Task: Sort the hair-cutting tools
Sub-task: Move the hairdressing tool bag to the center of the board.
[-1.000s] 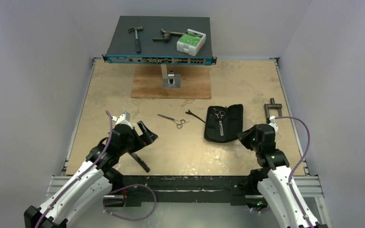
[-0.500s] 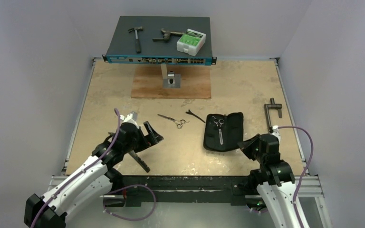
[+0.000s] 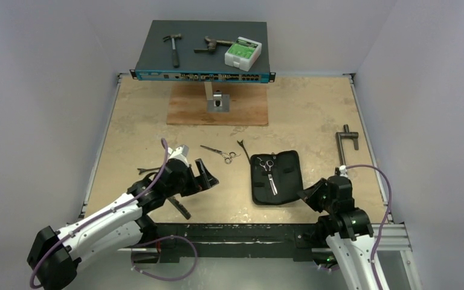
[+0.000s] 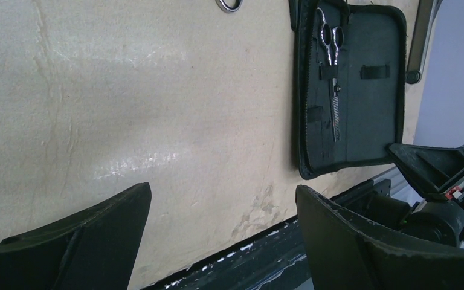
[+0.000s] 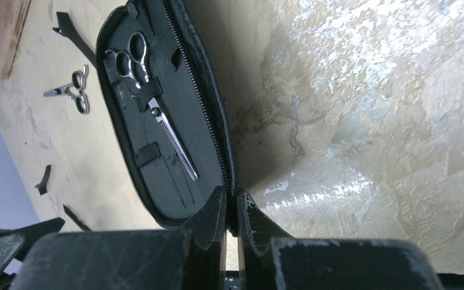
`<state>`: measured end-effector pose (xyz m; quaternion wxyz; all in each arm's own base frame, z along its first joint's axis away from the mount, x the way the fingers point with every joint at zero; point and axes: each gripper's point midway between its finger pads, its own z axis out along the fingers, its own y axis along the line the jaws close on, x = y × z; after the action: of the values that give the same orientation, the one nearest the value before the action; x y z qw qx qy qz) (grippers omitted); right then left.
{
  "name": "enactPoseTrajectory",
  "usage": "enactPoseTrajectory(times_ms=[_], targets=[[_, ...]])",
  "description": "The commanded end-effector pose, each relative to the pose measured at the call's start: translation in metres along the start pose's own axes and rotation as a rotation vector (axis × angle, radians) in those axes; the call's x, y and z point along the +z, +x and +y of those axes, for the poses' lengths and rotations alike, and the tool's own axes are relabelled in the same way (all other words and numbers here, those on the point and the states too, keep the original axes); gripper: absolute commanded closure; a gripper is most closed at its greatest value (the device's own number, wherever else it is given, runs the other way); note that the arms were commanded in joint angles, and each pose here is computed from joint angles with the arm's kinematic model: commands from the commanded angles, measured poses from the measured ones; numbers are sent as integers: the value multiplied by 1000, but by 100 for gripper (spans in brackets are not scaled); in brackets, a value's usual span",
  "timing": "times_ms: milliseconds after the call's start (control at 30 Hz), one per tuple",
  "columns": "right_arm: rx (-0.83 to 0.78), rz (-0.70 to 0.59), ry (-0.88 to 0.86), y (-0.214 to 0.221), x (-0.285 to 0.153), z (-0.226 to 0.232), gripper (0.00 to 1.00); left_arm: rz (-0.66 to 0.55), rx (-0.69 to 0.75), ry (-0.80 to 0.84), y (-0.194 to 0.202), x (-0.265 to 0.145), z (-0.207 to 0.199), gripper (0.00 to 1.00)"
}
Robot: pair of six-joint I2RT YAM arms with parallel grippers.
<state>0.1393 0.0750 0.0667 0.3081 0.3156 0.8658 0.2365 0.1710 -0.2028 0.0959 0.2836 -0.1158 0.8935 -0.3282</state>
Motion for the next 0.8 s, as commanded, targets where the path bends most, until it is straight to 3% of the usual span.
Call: enactPoseTrajectory(times_ms=[0,200,333,533,767], targets=[[-24,56,-39,9,6,6,100,-26,-5,47,-6,10,-20,10],[-47,88,-39,13,14,5,97,13,46,43,-2,37,-46,10],[-71,55,-48,3,8,13,65,45,79,4,4,60,-58,11],[-104,-3,-23,-18,-3,24,36,50,143,-48,12,80,-69,14],[-105,-50,-57,-29,-6,35,34,47,272,-169,14,96,-78,21]])
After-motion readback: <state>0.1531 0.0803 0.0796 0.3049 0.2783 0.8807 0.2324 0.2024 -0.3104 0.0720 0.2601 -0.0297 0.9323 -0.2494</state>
